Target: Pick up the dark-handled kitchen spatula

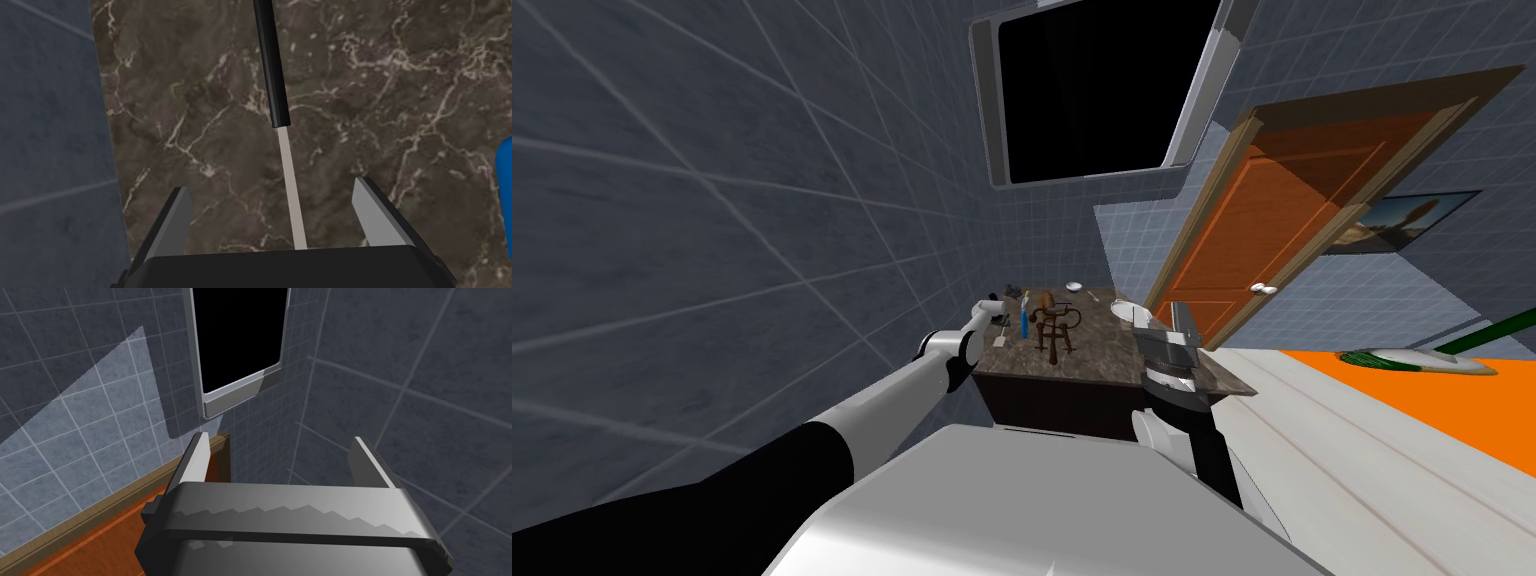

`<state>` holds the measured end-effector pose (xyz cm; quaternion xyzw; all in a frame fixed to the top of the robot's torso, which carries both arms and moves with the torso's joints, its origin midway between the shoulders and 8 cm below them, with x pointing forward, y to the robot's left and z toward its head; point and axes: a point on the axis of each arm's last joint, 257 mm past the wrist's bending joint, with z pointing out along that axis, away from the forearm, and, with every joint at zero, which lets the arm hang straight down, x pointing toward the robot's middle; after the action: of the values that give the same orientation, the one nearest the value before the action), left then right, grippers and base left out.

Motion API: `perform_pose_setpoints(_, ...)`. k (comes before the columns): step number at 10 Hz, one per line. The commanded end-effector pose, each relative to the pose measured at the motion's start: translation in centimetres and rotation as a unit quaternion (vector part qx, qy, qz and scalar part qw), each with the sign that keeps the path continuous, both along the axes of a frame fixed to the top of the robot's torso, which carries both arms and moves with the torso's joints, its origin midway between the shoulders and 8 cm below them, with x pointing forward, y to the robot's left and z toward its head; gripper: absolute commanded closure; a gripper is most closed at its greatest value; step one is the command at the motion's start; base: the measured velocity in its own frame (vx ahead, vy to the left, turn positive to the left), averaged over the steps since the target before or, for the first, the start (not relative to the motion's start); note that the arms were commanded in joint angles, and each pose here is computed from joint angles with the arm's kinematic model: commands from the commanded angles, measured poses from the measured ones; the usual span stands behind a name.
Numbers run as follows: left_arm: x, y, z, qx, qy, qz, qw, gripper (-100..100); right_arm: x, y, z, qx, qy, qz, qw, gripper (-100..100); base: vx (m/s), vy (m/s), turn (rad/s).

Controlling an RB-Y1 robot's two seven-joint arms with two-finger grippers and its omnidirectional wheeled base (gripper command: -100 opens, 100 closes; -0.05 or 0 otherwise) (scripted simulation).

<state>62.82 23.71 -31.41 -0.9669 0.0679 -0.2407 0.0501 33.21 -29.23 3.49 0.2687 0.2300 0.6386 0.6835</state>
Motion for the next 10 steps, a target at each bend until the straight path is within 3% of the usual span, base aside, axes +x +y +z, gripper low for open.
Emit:
perform_pose_setpoints(1,-0.8,-0.1,-0.4,-0.008,0.015,0.01,0.9998,-100,0.0,0.0,0.0,0.0,0.0,0.0,1.0,0,0.023,-0.004,-0.011)
perform_pose_setpoints(2,-1.6,-0.4,-0.8,-0.016,0.034,0.022,0.999,-100,0.0,0.0,0.0,0.0,0.0,0.0,1.0,0,0.02,-0.005,-0.01)
perform_pose_setpoints(6,-3.0,-0.6,-1.4,-0.028,0.064,0.042,0.9967,-100,0.0,0.0,0.0,0.0,0.0,0.0,1.0,0,0.012,-0.002,-0.008)
perform_pose_setpoints(8,-3.0,-0.6,-1.4,-0.028,0.064,0.042,0.9967,-100,0.0,0.0,0.0,0.0,0.0,0.0,1.0,0,0.005,0.0,-0.002)
perform_pose_setpoints(9,-3.8,-0.6,-1.7,-0.034,0.081,0.054,0.9947,-100,0.0,0.0,0.0,0.0,0.0,0.0,1.0,0,0.012,0.004,-0.01)
perform_pose_setpoints(10,-3.2,-0.6,-1.1,-0.034,0.072,0.054,0.9954,-100,0.0,0.0,0.0,0.0,0.0,0.0,1.0,0,0.012,0.002,-0.005)
